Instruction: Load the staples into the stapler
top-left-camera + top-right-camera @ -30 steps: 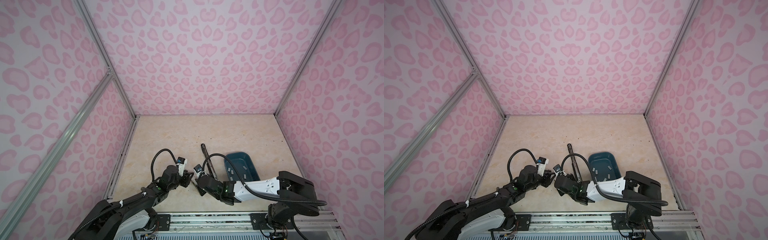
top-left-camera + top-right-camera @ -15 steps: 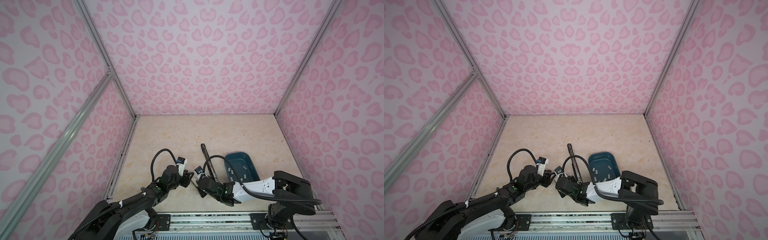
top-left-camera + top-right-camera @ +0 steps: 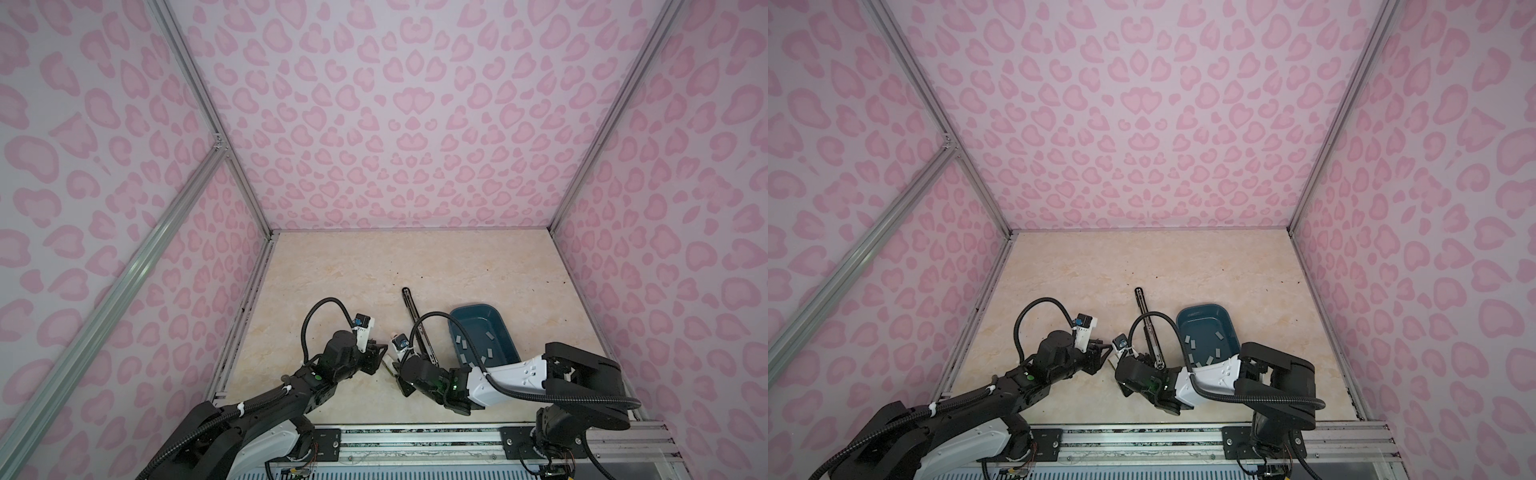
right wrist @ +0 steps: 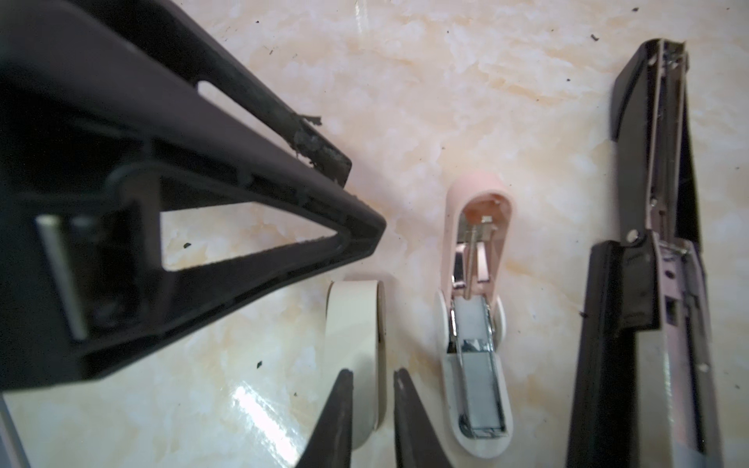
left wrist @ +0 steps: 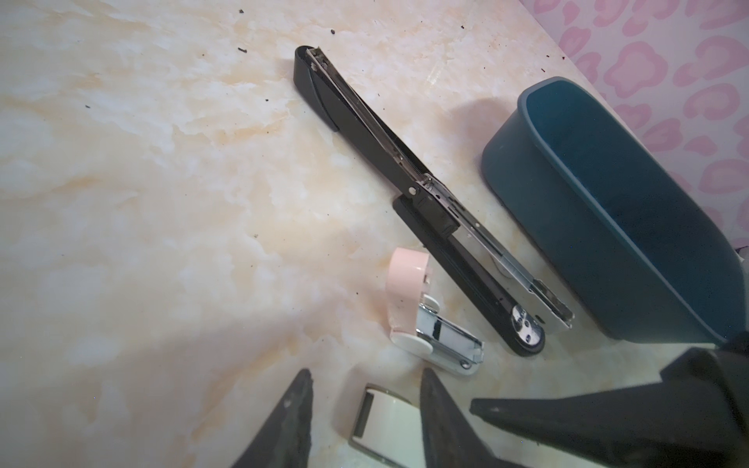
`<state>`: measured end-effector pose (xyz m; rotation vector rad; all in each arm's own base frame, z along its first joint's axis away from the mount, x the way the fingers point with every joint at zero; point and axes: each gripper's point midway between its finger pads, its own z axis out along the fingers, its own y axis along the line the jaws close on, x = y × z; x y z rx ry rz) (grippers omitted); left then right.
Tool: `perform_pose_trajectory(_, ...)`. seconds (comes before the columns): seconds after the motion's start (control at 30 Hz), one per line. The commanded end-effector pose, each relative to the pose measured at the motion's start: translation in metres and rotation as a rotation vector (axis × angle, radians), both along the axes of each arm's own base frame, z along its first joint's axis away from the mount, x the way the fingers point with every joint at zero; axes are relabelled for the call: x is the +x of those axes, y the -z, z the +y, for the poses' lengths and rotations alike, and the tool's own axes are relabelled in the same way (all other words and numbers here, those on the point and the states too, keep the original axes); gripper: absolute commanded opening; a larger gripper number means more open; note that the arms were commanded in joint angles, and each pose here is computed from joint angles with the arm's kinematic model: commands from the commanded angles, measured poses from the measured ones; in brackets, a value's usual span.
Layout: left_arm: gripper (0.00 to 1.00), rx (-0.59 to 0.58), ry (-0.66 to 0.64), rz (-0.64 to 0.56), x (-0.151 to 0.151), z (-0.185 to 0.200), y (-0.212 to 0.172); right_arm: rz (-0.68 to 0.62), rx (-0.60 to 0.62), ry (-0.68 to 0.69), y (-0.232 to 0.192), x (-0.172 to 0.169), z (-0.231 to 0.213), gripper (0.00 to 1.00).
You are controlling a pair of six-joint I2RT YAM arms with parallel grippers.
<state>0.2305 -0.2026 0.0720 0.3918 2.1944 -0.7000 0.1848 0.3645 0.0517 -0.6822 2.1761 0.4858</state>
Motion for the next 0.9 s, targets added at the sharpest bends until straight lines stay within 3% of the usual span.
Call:
perform_pose_trajectory(0.0,0.45,-0.013,0.012,-0.026,0.001,-0.002,-0.005,0.022,-0.051,0.000,0.015,-0.004,-0.009,0.19)
perform_pose_trajectory(0.87,0.44,-0.010,0.014,-0.022,0.001,-0.003,-0.004,0.028,-0.056,0.031,0.048,-0.006,-0.026,0.17)
